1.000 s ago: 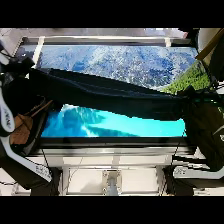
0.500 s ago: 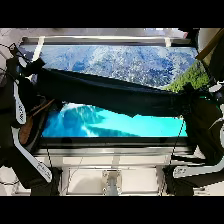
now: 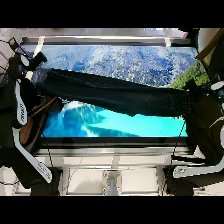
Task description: Fold the clothes and pants, and hang the long-sleeved shirts on hangers.
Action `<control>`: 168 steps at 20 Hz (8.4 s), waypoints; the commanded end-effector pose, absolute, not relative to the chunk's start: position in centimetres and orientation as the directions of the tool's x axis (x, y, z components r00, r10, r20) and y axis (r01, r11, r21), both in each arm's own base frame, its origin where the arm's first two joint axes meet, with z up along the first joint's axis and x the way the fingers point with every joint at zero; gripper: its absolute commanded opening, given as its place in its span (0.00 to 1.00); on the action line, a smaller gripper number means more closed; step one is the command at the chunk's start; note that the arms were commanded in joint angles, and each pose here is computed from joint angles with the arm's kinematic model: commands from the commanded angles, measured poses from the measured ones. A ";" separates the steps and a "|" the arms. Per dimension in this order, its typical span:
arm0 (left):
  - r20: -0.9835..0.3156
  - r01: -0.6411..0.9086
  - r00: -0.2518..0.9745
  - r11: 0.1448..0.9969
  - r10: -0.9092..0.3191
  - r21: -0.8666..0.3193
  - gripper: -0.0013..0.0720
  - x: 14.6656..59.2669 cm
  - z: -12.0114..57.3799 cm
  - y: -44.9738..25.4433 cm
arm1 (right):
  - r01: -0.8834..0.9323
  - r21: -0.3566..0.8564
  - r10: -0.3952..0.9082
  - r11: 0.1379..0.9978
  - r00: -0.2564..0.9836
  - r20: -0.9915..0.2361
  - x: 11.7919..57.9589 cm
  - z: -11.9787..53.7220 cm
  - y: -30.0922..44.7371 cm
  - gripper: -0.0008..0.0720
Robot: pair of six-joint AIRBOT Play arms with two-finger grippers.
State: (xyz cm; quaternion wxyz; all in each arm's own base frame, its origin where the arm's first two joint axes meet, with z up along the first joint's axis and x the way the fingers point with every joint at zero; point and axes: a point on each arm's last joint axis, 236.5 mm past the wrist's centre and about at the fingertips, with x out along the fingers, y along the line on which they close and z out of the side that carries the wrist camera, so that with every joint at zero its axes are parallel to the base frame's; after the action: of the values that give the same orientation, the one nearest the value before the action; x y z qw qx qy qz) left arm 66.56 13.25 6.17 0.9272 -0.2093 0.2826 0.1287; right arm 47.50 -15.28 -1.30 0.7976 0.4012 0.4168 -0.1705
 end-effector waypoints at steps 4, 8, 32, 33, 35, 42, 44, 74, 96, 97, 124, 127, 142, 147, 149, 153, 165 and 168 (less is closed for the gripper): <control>-0.419 -0.214 0.902 0.953 0.108 -0.214 0.99 62.7 21.4 10.6 | 0.471 0.147 -0.086 0.870 0.438 -0.895 40.5 6.4 -20.1 0.61; -0.382 -0.077 0.924 0.988 0.021 -0.132 0.99 59.7 27.2 4.3 | 0.453 0.012 -0.196 0.892 0.408 -0.892 38.4 8.0 -22.8 0.61; -0.606 0.321 0.757 0.947 -0.243 0.020 0.99 55.5 20.9 -13.9 | 0.198 0.667 0.619 0.718 0.257 -0.742 41.0 -6.5 -10.8 0.64; -0.611 0.320 0.754 0.947 -0.242 0.020 0.99 55.6 20.6 -13.9 | 0.184 0.674 0.628 0.716 0.252 -0.736 41.3 -6.4 -10.0 0.44; -0.618 0.321 0.748 0.947 -0.241 0.019 0.99 55.8 20.1 -13.9 | 0.164 0.694 0.653 0.701 0.244 -0.717 41.5 -5.7 -8.9 0.06; -0.642 0.449 0.643 0.885 -0.416 -0.124 0.04 54.2 17.4 -21.7 | -0.027 0.796 0.759 0.605 0.321 -0.566 41.5 7.9 -5.1 0.06; -0.649 0.525 0.544 0.819 -0.531 -0.230 0.03 52.2 15.3 -27.9 | -0.160 0.800 0.778 0.578 0.405 -0.481 42.6 13.8 -2.3 0.06; -0.827 0.312 0.386 0.902 -0.409 -0.300 0.03 50.6 12.0 -12.7 | -0.328 0.700 0.726 0.634 0.565 -0.393 53.2 7.2 40.9 0.62; -0.853 0.347 0.307 0.884 -0.422 -0.313 0.03 48.7 11.4 -13.8 | -0.099 0.624 0.631 0.775 0.143 -0.762 46.4 0.5 9.9 0.69; -0.853 0.347 0.307 0.884 -0.422 -0.313 0.03 48.7 11.4 -13.8 | -0.047 0.664 0.661 0.746 0.171 -0.731 46.6 -1.3 10.3 0.71; -0.869 0.437 0.241 0.848 -0.433 -0.301 0.03 45.9 12.1 -16.8 | -0.143 0.751 0.744 0.645 -0.106 -0.659 35.0 5.0 13.0 0.06; -0.851 0.512 0.232 0.803 -0.472 -0.306 0.03 44.9 12.3 -22.0 | -0.153 0.661 0.658 0.735 -0.073 -0.749 32.4 7.3 7.9 0.06; -0.911 0.710 -0.148 0.600 -0.384 -0.369 0.04 33.7 -6.7 -42.5 | -0.312 0.523 0.557 0.793 0.023 -0.830 34.0 14.2 11.9 0.06; -0.943 0.683 -0.154 0.657 -0.297 -0.318 0.03 36.4 -2.3 -34.0 | -0.292 0.498 0.499 0.816 -0.078 -0.863 32.8 12.3 15.6 0.06; -0.956 0.660 -0.121 0.698 -0.266 -0.278 0.03 38.0 0.6 -29.0 | -0.302 0.500 0.495 0.811 -0.099 -0.863 33.1 12.1 18.0 0.06; -0.947 0.552 0.051 0.800 -0.317 -0.238 0.04 42.0 7.4 -20.8 | -0.342 0.512 0.520 0.788 -0.074 -0.851 36.2 10.4 25.5 0.06; -0.929 0.467 0.185 0.860 -0.320 -0.203 0.03 43.5 11.9 -14.3 | -0.402 0.646 0.760 0.649 0.378 -0.528 48.6 7.5 45.5 0.65; -0.932 0.468 0.176 0.860 -0.318 -0.205 0.03 43.2 11.9 -14.3 | -0.392 0.600 0.714 0.697 0.304 -0.631 48.3 7.5 40.2 0.65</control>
State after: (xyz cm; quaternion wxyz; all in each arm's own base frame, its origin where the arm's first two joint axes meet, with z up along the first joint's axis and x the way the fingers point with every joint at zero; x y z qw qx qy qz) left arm 43.41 -14.47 11.81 0.7657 0.0628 0.5862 -0.2571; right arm 48.13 43.02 7.31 0.7916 0.1928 0.4573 0.3565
